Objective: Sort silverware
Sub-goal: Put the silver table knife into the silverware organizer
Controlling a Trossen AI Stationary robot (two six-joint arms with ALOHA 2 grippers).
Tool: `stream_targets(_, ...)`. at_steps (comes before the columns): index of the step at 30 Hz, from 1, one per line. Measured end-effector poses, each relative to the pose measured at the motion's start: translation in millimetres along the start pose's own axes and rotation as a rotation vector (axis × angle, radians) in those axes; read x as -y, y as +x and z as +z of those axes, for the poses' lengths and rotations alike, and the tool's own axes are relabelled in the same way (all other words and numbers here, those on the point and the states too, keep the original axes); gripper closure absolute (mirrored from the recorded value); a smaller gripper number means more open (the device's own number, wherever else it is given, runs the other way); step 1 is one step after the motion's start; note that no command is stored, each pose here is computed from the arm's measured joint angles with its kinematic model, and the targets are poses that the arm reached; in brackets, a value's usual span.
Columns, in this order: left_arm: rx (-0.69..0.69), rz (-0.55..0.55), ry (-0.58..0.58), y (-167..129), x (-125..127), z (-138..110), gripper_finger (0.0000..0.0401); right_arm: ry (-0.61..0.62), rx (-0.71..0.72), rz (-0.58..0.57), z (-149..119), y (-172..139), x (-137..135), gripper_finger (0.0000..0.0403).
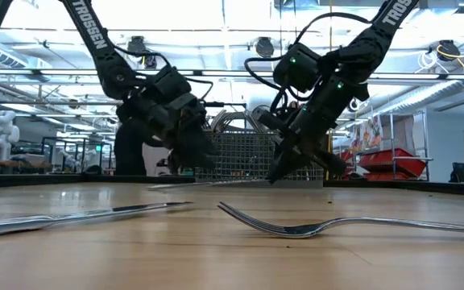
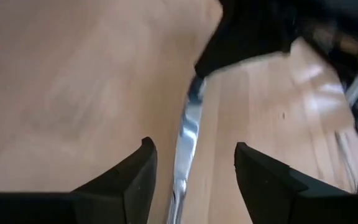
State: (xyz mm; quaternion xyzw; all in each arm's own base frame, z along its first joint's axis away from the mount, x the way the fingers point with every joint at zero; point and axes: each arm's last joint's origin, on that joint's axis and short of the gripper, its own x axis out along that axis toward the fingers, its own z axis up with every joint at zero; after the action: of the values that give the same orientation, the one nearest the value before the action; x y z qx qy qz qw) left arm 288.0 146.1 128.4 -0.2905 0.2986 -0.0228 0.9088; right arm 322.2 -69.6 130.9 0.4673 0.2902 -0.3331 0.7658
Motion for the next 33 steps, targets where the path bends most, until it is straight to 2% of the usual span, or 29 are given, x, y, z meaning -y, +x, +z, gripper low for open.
stream_targets(8, -0.029, 0.002, 0.071, -5.5, -4.8, 12.2, 0.0187, -0.089, 0.039, 0.044, 0.2, -1.2, -9.0, 0.0402)
stream_targets(11, -0.025, -0.040, 0.069, -7.7, -6.0, 14.7, 0.0186, -0.130, 0.056, 0.056, 1.7, -2.7, -15.6, 0.0402)
stream_targets(26, -0.089, -0.156, 0.071, 2.0, -10.1, 3.6, 0.0190, -0.280, 0.118, 0.119, 15.1, -10.8, -45.3, 0.0402)
stream_targets(28, -0.093, -0.161, 0.078, 5.0, -9.3, 4.0, 0.0207, -0.287, 0.117, 0.124, 14.2, -11.3, -46.9, 0.0402)
stream_targets(30, -0.094, -0.165, 0.102, 6.6, -8.0, 5.2, 0.0241, -0.289, 0.114, 0.122, 13.3, -11.3, -47.0, 0.0402)
stream_targets(33, -0.081, -0.150, 0.144, 7.9, -6.3, 9.9, 0.0327, -0.290, 0.109, 0.115, 12.9, -11.2, -46.3, 0.0402)
